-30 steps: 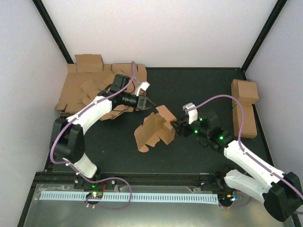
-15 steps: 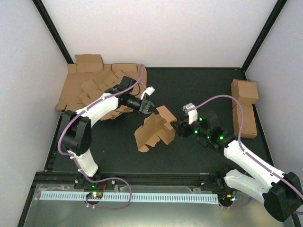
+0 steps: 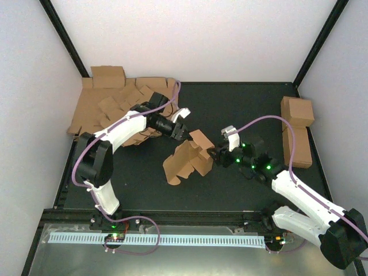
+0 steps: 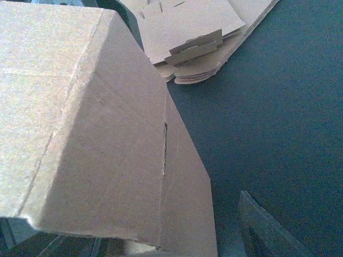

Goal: Fold the paper box

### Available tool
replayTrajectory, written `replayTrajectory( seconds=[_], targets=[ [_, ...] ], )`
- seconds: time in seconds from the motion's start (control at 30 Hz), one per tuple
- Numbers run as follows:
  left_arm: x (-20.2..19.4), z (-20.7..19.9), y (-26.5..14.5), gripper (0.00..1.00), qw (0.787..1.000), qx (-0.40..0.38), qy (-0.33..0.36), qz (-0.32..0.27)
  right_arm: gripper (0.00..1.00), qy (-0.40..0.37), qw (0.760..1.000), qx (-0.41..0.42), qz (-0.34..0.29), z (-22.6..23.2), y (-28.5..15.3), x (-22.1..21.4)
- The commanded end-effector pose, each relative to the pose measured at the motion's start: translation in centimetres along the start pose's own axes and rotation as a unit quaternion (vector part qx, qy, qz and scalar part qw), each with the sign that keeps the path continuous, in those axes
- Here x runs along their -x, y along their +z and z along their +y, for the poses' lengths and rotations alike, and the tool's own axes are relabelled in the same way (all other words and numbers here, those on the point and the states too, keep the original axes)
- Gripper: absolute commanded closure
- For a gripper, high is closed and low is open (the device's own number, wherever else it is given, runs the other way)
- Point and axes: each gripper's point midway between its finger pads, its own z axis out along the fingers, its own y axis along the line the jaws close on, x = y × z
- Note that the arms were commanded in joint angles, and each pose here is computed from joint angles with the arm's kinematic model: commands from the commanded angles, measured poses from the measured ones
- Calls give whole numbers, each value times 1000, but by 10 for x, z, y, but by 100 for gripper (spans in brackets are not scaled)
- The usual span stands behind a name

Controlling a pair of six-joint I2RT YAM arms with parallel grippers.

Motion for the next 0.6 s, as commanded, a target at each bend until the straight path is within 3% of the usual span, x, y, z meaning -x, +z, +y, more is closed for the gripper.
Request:
replayTrajectory(
  seconds=[0.0, 0.57],
  targets=[
    [-2, 10, 3, 60, 999, 35, 6, 15, 33, -11, 1000, 8, -12, 7, -3, 13],
    [13, -6, -5, 58, 999, 36, 22, -14, 29, -37, 996, 35, -66, 26, -32, 37]
  ],
)
